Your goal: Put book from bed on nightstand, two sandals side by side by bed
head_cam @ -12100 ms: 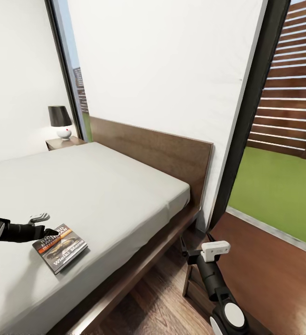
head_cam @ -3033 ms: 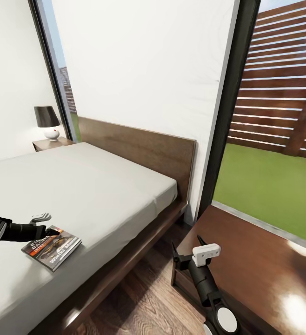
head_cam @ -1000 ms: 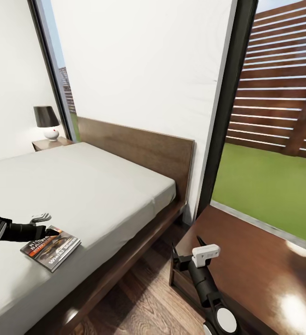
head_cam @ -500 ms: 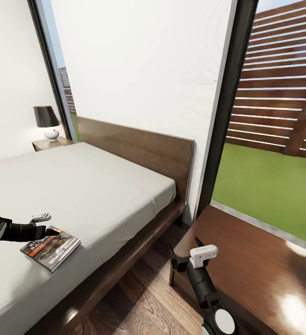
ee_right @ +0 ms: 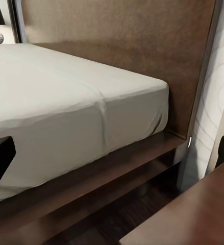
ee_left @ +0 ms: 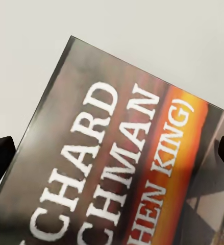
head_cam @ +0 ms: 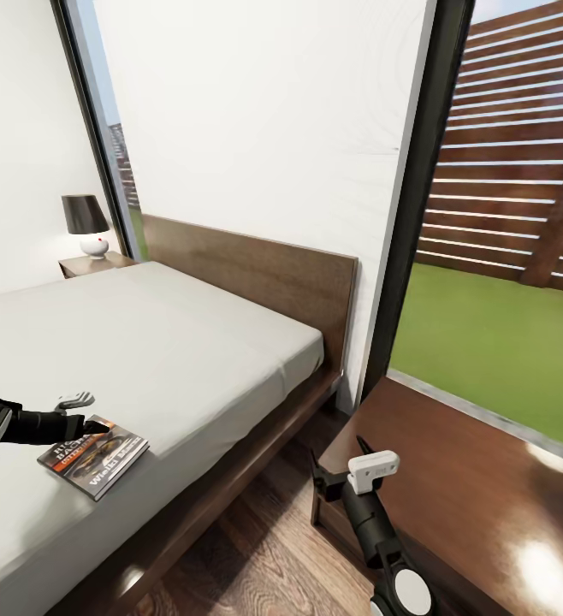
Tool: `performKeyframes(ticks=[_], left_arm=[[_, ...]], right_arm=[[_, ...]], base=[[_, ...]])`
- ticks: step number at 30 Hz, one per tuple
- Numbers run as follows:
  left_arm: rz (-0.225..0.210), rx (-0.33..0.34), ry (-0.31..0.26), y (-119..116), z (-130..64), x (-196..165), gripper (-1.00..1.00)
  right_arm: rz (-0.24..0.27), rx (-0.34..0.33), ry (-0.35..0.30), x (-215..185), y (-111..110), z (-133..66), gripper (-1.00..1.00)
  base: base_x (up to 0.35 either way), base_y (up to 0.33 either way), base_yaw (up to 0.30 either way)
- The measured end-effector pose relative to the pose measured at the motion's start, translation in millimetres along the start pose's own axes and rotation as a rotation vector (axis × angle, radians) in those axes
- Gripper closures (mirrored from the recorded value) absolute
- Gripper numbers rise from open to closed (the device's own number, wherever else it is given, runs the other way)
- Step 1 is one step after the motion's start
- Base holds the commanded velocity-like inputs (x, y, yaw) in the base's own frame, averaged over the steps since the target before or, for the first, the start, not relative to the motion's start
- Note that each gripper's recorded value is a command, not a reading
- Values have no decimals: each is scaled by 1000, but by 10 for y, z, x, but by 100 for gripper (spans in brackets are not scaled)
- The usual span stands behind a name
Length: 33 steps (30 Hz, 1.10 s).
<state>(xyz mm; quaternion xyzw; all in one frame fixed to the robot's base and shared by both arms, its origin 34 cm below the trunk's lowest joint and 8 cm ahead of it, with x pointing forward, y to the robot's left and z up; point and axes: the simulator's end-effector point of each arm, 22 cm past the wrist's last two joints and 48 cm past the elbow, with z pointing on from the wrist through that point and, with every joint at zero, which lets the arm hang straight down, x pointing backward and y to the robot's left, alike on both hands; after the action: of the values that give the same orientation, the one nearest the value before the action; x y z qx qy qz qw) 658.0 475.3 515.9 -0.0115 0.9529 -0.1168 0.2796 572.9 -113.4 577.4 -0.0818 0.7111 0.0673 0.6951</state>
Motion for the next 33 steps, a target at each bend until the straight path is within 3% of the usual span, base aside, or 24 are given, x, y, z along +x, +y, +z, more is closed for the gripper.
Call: performKeyframes(ticks=[33], left_arm=[[-13,16,-2,-38,5,-3,-100]], right_arm=[[-2,0,17,80,8,-2,-100]], base=[[-12,0,0]])
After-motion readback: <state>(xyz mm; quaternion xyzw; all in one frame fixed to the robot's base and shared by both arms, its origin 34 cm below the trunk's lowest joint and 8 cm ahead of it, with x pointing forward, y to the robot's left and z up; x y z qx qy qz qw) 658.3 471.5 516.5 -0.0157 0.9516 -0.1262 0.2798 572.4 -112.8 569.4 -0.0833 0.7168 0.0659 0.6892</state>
